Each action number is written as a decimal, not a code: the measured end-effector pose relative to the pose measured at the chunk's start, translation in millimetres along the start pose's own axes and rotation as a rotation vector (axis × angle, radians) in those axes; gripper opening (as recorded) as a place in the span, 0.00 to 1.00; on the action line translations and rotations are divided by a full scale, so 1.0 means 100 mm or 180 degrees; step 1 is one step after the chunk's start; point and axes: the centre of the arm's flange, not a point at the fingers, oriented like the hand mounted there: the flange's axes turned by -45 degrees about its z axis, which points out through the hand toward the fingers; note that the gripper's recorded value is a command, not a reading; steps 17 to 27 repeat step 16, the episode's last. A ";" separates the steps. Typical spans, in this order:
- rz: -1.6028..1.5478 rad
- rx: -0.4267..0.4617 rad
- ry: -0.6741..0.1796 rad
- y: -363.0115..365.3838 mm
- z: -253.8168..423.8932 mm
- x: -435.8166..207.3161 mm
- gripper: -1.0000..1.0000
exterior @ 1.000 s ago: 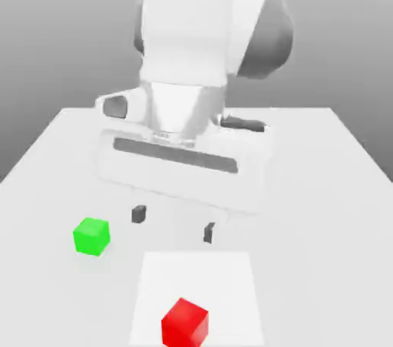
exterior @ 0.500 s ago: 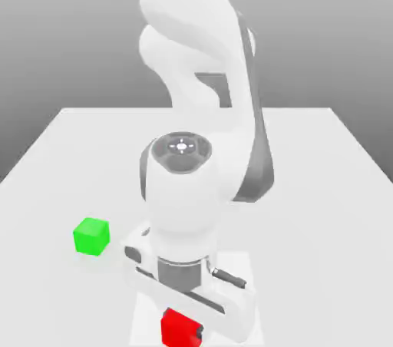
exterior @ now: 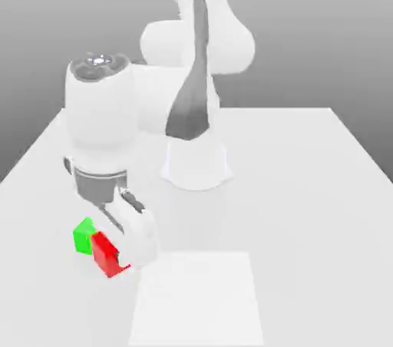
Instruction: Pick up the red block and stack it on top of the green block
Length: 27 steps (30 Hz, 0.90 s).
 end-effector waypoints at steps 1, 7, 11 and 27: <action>0.0159 0.0007 -0.0007 0.16 -0.02 -0.02 0.00; 0.1039 0.0101 -0.0094 0.97 0.07 -0.12 0.00; 0.1081 0.0109 -0.0100 0.99 0.40 -0.14 0.00; 0.1042 0.0108 -0.0097 0.95 0.57 -0.17 1.00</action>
